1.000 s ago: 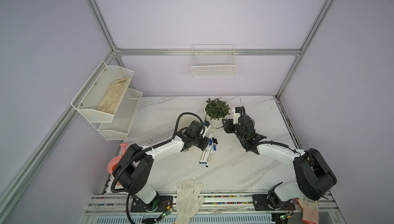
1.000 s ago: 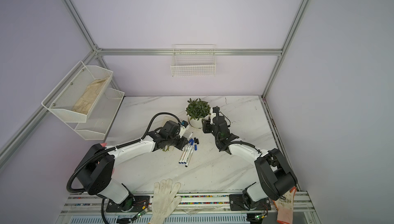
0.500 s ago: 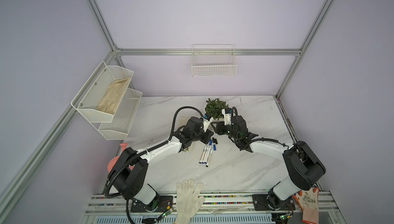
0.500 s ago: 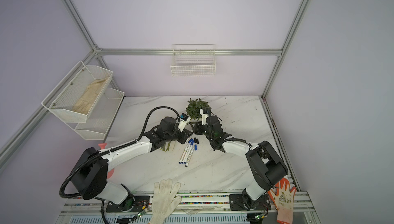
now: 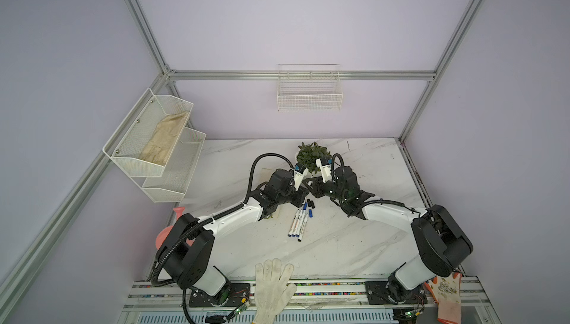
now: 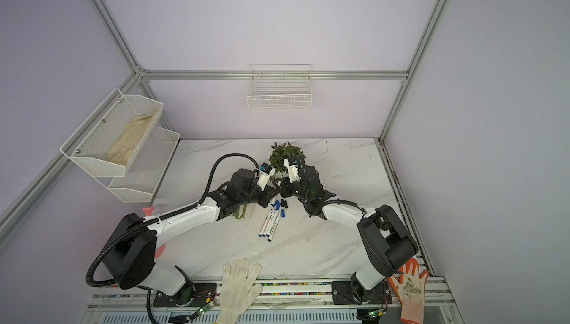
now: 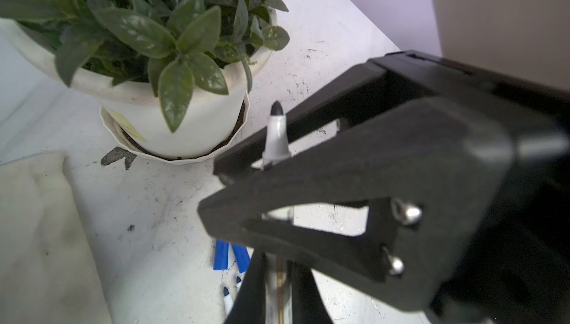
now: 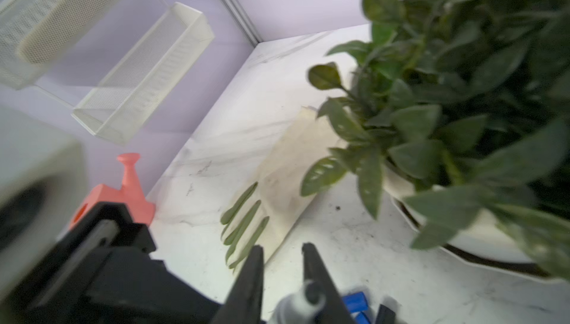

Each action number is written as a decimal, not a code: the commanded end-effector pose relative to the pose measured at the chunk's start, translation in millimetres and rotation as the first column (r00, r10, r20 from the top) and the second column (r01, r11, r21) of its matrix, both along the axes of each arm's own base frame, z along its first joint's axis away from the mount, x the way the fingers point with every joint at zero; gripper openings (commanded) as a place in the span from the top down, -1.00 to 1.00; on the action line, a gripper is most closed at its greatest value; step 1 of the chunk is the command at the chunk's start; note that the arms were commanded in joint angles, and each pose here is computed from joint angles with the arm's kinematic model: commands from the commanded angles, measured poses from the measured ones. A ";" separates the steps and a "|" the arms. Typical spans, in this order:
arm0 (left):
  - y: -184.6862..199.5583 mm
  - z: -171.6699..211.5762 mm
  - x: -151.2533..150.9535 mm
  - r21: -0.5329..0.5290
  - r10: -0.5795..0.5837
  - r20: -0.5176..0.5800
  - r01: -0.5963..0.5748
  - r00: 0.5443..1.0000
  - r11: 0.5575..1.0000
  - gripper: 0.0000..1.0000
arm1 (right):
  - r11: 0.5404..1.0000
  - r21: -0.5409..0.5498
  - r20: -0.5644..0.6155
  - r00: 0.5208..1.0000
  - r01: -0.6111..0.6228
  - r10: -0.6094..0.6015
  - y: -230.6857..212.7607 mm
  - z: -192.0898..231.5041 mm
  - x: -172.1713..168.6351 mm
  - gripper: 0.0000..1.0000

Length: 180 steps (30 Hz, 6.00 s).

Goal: Insert the pens into the pen caps

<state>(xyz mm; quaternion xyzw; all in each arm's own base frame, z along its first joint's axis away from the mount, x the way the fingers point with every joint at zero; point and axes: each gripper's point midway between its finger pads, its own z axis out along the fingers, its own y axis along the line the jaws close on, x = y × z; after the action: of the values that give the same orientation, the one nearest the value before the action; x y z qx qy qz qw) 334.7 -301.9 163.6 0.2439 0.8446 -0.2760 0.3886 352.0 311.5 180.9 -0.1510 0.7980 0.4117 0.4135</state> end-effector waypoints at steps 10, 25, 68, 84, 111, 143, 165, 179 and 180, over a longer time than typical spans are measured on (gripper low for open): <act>1.8 -1.4 -12.3 -0.059 -0.013 -0.022 0.012 1.000 0.998 0.02 | 0.999 0.017 0.007 0.999 -0.035 0.035 -0.4 7.7 -1.6 1.00; -19.5 0.3 -16.8 -0.106 -0.132 -0.040 0.128 0.990 0.986 -0.03 | 0.978 0.121 -0.033 0.984 -0.171 0.176 -6.9 19.3 -13.0 1.00; 70.4 -47.1 0.8 0.082 0.293 -0.055 -0.288 0.955 0.954 1.00 | 0.942 -0.187 -0.152 0.940 0.277 -0.307 -84.7 -64.8 15.5 -0.05; 88.2 -58.6 -3.5 0.128 0.362 -0.056 -0.353 0.930 0.927 1.00 | 0.817 -0.544 -0.090 0.955 0.192 -0.284 -46.7 -121.3 8.0 0.22; 89.5 -53.5 -7.6 0.108 0.354 -0.044 -0.348 0.934 0.931 1.00 | 0.758 -0.649 -0.190 0.950 0.066 -0.246 -51.1 -169.0 -13.5 0.39; 80.0 -65.9 -6.4 0.116 0.314 -0.071 -0.305 0.947 0.945 1.00 | 0.772 -0.634 -0.215 0.949 0.045 -0.231 -50.8 -148.9 -27.0 -0.15; 75.7 -65.7 -4.6 0.114 0.301 -0.075 -0.291 0.951 0.950 1.00 | 0.715 -0.690 -0.204 0.918 0.112 -0.341 -81.2 -164.1 -38.5 -0.16; 72.5 -66.0 -4.6 0.104 0.289 -0.078 -0.281 0.954 0.954 1.00 | 0.834 -0.539 -0.289 0.905 0.114 -0.311 -85.8 -130.6 -33.7 -0.23; 72.8 -65.9 -4.7 0.104 0.290 -0.078 -0.281 0.954 0.954 1.00 | 0.844 -0.525 -0.305 0.901 0.112 -0.309 -85.4 -129.4 -32.0 -0.23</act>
<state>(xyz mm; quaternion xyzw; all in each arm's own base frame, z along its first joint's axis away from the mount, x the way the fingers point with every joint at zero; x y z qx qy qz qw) 330.8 -225.7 95.0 0.1174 0.9064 -0.1787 0.3643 321.1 221.2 41.9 -0.0874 0.9551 0.1276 0.2526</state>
